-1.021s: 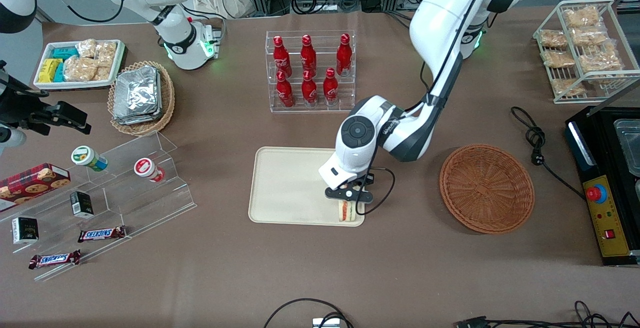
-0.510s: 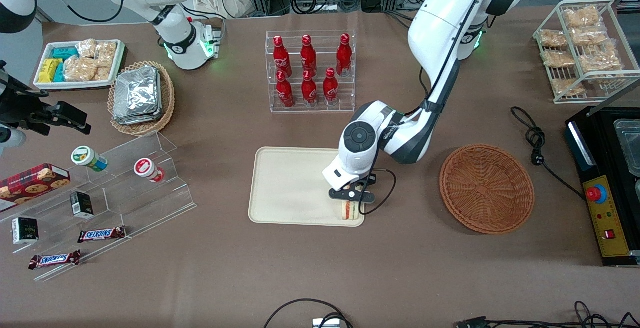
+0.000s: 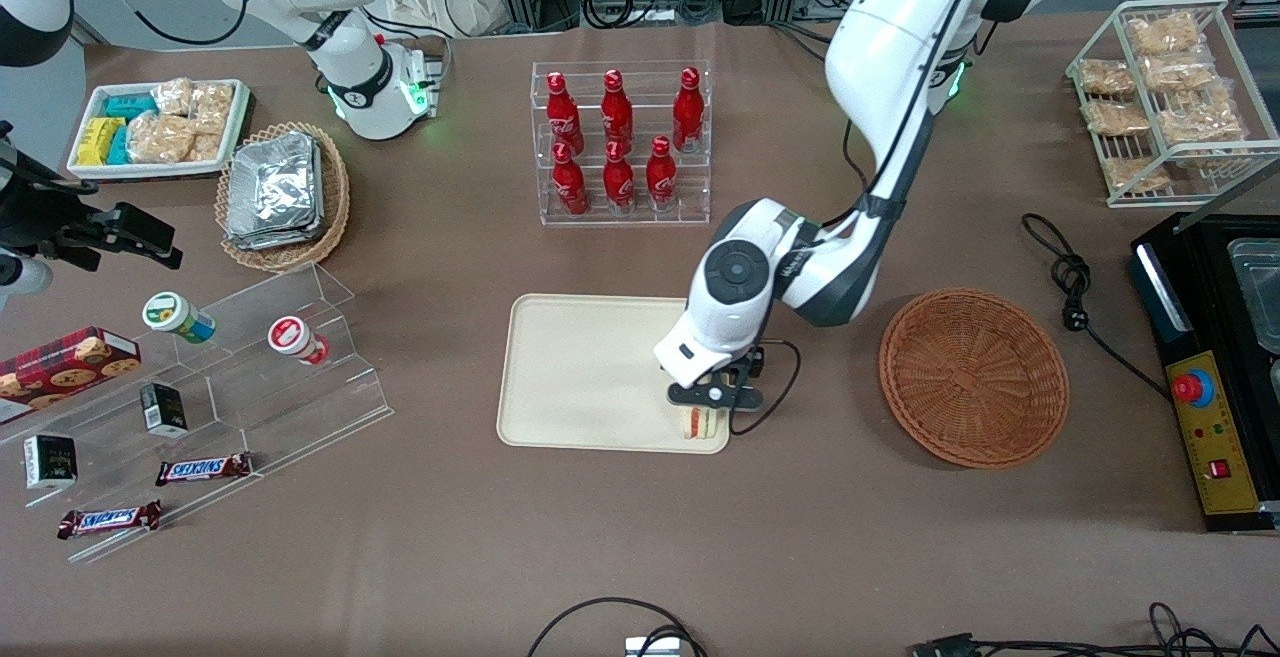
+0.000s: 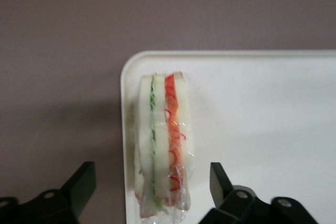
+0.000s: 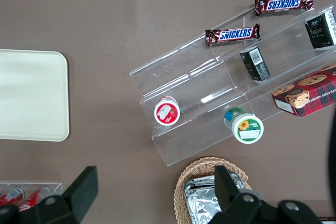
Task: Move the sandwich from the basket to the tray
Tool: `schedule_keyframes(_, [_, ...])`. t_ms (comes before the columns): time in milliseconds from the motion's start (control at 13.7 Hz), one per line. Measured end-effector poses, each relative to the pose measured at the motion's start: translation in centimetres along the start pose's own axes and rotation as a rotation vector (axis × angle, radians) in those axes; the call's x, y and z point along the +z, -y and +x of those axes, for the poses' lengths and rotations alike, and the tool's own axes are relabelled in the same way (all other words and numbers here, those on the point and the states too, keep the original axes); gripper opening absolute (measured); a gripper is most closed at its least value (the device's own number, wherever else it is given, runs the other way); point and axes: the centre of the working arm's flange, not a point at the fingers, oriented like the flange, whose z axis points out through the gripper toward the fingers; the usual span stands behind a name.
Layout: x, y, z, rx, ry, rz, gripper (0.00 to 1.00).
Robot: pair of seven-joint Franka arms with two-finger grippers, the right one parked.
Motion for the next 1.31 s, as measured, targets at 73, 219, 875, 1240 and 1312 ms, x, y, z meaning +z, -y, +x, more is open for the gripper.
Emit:
schedule_keyframes(73, [-2.3,1.3,1.1,-0.035,-0.025,-0.016,1.00])
schedule_keyframes(219, [-7.2,4.4,2.8,-0.077,-0.068,-0.023,1.00])
schedule_keyframes(875, [-25.0,23.6,3.9,-0.129,0.017,0.047,1.00])
schedule_keyframes(1240, [-29.8,26.8,1.0,-0.088,0.035,0.095,1.00])
schedule_keyframes(1312, [-30.1,26.7,0.3,-0.080,0.036,0.099,1.00])
